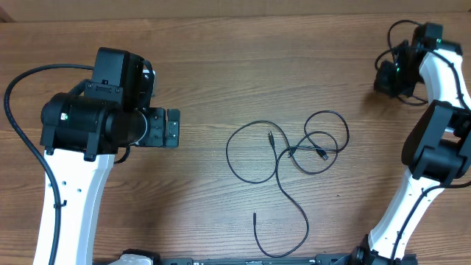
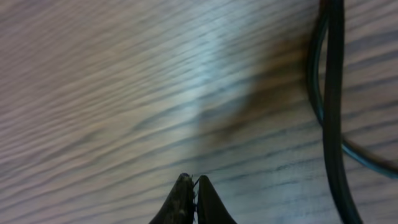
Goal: Untangle cables
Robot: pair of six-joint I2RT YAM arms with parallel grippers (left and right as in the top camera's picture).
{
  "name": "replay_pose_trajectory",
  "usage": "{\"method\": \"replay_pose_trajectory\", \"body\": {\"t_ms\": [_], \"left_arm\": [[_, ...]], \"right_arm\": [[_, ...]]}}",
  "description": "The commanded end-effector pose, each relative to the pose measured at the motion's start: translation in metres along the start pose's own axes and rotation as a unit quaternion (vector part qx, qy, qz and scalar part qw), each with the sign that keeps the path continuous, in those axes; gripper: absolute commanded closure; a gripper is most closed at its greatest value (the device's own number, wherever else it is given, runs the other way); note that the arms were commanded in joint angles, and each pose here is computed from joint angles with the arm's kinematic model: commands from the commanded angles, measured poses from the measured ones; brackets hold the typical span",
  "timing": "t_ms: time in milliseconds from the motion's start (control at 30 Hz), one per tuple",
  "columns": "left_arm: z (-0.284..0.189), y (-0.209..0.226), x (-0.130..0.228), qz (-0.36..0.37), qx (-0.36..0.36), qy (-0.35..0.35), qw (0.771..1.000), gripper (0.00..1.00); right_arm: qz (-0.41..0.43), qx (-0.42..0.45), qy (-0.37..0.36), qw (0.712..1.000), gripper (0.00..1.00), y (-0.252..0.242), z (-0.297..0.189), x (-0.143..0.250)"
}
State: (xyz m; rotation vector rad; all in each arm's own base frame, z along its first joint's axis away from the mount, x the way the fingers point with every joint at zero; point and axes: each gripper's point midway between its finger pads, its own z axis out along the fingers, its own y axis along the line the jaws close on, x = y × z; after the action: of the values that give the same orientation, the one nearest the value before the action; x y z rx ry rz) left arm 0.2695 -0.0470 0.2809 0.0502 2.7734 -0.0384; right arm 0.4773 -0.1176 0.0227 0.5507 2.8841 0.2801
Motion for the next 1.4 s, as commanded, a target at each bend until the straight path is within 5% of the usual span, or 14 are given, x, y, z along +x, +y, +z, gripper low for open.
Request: {"method": "replay_pose_trajectory", "body": {"t_ms": [0, 533, 833, 1167, 1200, 1233, 1300, 1367], "left_arm": [[-0.010, 0.000, -0.002, 0.009, 0.003, -0.018, 1.000, 0.00], [-0.011, 0.015, 0.013, 0.011, -0.039, 0.011, 0.999, 0.00], [-0.017, 0.015, 0.011, -0.002, -0.038, 0.003, 0.999, 0.00], [-0.028, 0.014, -0.003, -0.011, -0.035, -0.031, 0.999, 0.00], [-0.029, 0.014, -0.005, -0.011, -0.035, -0.036, 0.999, 0.00], [-0.031, 0.016, -0.007, -0.012, -0.039, -0.042, 0.998, 0.00], [-0.034, 0.018, -0.013, -0.014, -0.045, -0.057, 0.997, 0.00], [-0.040, 0.017, -0.024, -0.016, -0.043, -0.083, 0.995, 0.01]], "right_arm": [[0.006, 0.015, 0.000, 1.000, 0.96, -0.017, 0.009, 0.009], [0.004, 0.096, -0.178, 0.979, 0.96, -0.115, -0.024, -0.073], [-0.038, 0.134, -0.335, 0.932, 0.96, -0.130, -0.089, -0.149], [-0.027, 0.081, -0.294, 0.952, 0.96, -0.103, -0.110, -0.136], [-0.034, 0.062, -0.292, 0.954, 0.92, -0.089, -0.119, -0.135], [-0.044, 0.046, -0.289, 0.955, 0.72, -0.073, -0.131, -0.131], [-0.060, 0.036, -0.292, 0.954, 0.07, -0.046, -0.158, -0.125], [-0.079, 0.038, -0.310, 0.947, 0.00, -0.016, -0.196, -0.117]]}}
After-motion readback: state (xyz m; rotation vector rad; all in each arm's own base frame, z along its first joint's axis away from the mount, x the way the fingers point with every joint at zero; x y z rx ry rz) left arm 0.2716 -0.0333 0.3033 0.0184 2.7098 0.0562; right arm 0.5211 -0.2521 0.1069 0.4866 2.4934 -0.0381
